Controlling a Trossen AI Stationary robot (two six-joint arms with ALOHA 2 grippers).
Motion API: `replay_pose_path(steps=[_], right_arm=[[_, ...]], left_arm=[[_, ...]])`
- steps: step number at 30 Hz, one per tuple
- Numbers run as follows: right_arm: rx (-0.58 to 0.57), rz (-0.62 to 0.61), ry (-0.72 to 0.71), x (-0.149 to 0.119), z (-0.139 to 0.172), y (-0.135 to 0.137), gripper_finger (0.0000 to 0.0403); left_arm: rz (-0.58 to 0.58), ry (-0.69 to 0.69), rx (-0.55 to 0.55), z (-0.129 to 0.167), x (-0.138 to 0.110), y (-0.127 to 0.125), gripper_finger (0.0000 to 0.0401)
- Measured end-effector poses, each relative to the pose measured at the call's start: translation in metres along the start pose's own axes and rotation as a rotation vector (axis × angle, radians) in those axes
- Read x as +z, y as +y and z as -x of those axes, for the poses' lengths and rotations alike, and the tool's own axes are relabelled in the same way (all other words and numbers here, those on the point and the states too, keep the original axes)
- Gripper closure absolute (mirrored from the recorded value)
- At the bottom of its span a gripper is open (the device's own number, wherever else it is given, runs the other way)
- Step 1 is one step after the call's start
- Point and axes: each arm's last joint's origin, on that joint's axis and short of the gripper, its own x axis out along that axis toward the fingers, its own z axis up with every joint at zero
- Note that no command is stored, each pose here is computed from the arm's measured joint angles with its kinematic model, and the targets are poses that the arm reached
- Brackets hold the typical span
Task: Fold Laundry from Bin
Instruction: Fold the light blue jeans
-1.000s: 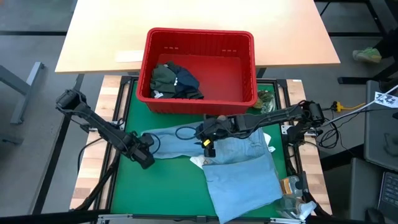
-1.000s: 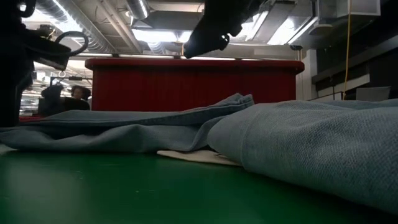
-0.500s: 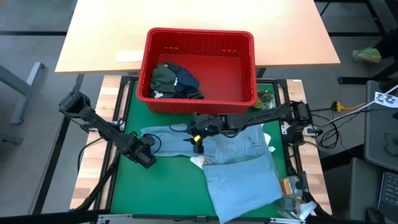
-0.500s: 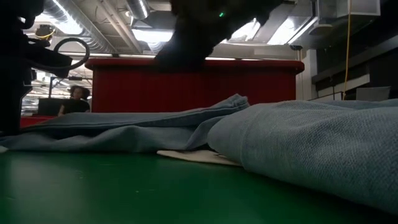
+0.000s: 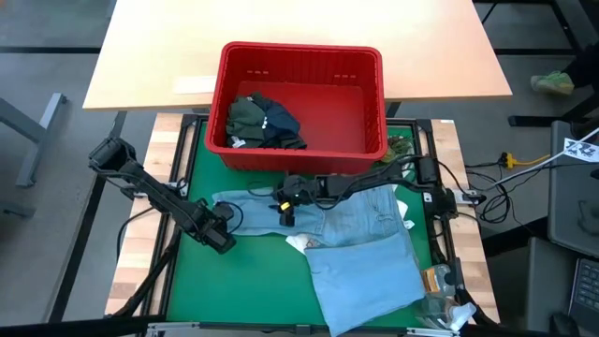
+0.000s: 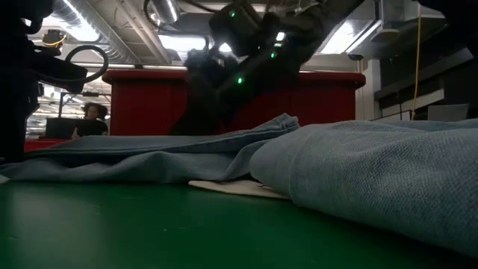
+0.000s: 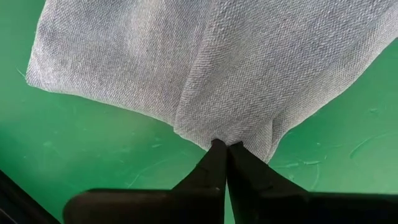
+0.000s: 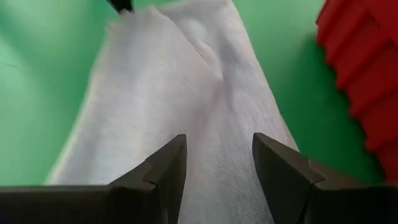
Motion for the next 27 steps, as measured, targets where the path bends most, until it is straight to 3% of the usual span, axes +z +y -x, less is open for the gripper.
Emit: replay_pose_path(steps=[5, 11, 20, 27], right_arm=[[-0.059, -0.032, 0.027, -0.008, -0.007, -0.007, 0.0219], [-0.051, -0.075, 0.095, -0.021, -0.015, -0.015, 0.0227], [-0.085, -0.181, 0.131, -0.036, -0.027, -0.023, 0.0283], [-0.140, -0.184, 0.132, -0.038, -0.028, -0.024, 0.0327]], left_arm=[[0.002, 0.000, -0.006, 0.000, 0.000, -0.001, 0.0400], [0.002, 0.026, -0.018, 0.000, 0.000, -0.001, 0.0401], [0.026, 0.096, -0.099, 0.015, 0.004, -0.012, 0.0401], [0.093, 0.214, -0.191, 0.029, 0.006, -0.023, 0.0401]])
